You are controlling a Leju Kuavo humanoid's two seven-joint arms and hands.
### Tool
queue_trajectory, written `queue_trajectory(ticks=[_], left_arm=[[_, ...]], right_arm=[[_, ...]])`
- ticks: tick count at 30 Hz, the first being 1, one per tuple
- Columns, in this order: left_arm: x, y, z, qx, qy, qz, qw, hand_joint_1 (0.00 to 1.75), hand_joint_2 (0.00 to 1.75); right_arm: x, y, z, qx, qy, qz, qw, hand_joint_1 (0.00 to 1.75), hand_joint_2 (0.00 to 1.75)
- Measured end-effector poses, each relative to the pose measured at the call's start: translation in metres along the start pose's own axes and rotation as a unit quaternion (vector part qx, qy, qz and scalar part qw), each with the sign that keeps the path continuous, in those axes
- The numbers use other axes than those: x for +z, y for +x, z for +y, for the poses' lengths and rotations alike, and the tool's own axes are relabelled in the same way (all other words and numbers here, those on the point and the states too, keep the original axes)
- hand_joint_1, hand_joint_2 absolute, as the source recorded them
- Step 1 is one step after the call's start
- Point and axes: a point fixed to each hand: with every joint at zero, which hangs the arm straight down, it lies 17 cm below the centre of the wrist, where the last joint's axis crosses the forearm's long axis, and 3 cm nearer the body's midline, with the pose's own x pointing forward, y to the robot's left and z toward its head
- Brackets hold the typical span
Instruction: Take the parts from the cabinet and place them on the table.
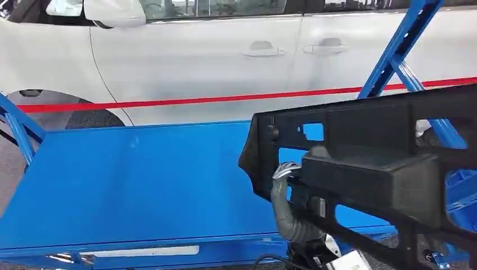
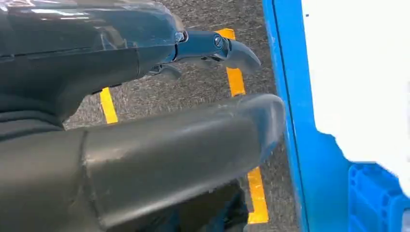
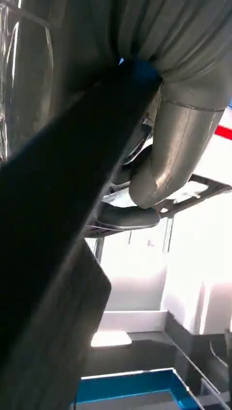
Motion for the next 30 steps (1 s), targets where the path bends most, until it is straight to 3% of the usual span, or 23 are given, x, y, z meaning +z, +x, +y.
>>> queue_trajectory(ticks=[10, 30], left_arm=[[0.000, -0.004, 0.005, 0.013, 0.013, 0.007, 1.000, 0.00, 0.00], [-0.001, -0.004, 0.007, 0.021, 0.016, 0.014, 1.000, 0.00, 0.00]], right_arm=[[0.029, -0.003, -0.019, -0.007, 0.003, 0.032, 0.999, 1.75, 1.75], [0.051, -0.001, -0.025, -0.021, 0.012, 0.050, 0.998, 1.75, 1.75]])
